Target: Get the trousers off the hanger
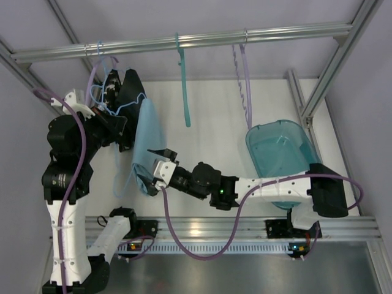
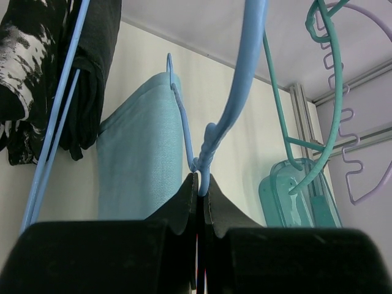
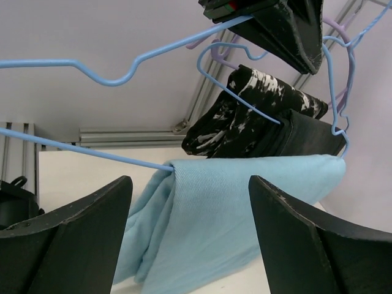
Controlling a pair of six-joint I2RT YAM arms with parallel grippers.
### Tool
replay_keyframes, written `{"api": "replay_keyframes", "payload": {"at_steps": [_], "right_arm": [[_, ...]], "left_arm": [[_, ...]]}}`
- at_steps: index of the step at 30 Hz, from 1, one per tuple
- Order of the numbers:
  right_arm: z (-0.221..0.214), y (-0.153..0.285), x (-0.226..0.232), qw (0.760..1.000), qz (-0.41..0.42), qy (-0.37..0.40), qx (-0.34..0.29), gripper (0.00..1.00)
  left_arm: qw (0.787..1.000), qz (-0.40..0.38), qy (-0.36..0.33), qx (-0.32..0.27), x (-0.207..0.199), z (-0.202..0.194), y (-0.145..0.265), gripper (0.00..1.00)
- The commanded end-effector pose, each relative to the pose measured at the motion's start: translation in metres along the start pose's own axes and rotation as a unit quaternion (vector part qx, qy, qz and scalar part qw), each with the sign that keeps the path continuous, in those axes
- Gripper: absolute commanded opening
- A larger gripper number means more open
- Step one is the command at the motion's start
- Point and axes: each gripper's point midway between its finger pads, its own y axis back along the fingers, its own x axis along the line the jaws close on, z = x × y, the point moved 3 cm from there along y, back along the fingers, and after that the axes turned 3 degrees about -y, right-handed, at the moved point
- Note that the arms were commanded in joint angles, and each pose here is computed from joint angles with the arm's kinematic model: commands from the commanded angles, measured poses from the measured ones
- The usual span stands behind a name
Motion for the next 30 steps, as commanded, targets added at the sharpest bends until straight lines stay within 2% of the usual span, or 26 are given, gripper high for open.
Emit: {"api": "replay_keyframes", "payload": {"at_steps": [1, 7, 14, 19, 30], "right_arm": [[0.023, -0.012, -0.001, 0.999, -0.026, -0.024, -0.037, 0.78], [0.013, -0.015, -0.006, 0.999, -0.042, -0.013, -0.024, 0.76], [-0.006, -0.018, -0.016, 0.998, -0.058, 0.011, -0.005, 0.69], [-0.019, -0.023, -0.018, 0.997, -0.07, 0.019, 0.009, 0.7], [-0.026, -0.024, -0.051, 0.994, -0.107, 0.016, 0.022, 0.57]], "left_arm": [[0.99, -0.08, -0.008, -0.119, -0.041, 0.055, 0.028, 0.0], [0.988, -0.089, -0.013, -0.125, -0.044, 0.057, 0.035, 0.0], [0.986, -0.113, -0.004, -0.12, -0.053, 0.056, 0.042, 0.0], [0.985, -0.117, -0.002, -0.124, -0.055, 0.057, 0.046, 0.0], [0.985, -0.122, -0.007, -0.125, -0.057, 0.058, 0.049, 0.0]]}}
